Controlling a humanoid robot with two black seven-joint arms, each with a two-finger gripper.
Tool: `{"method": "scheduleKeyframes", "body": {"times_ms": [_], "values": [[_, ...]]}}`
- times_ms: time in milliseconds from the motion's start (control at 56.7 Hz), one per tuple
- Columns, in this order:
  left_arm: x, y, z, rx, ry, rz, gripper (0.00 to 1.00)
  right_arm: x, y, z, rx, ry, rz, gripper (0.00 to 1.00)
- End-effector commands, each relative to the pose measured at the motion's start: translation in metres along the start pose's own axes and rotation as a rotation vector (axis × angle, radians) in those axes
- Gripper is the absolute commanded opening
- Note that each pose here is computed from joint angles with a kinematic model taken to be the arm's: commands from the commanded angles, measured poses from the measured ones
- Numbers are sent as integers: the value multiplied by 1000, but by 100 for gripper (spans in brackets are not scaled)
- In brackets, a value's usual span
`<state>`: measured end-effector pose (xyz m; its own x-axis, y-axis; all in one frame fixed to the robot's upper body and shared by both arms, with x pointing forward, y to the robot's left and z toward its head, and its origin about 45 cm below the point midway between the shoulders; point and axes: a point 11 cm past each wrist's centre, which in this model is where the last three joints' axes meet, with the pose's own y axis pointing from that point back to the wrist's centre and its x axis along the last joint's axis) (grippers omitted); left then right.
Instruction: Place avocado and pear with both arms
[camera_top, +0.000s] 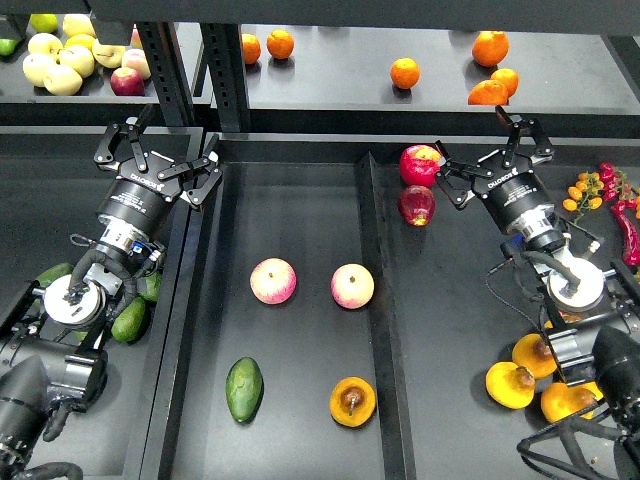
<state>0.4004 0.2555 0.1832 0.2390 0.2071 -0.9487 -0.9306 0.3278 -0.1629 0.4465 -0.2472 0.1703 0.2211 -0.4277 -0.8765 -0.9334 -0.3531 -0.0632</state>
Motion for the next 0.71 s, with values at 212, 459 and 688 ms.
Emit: {"method": "scheduleKeyframes", "body": {"times_ms": [212, 459, 688], "values": [[0, -1, 0, -5, 0, 2, 100, 0, 0, 1, -4, 1, 1, 99], [1, 0, 0, 5, -1, 4, 100, 0, 0, 0, -1, 0, 1, 99], [4, 1, -1, 14, 1, 14, 100, 2, 1, 0, 2, -3, 8, 99]]}}
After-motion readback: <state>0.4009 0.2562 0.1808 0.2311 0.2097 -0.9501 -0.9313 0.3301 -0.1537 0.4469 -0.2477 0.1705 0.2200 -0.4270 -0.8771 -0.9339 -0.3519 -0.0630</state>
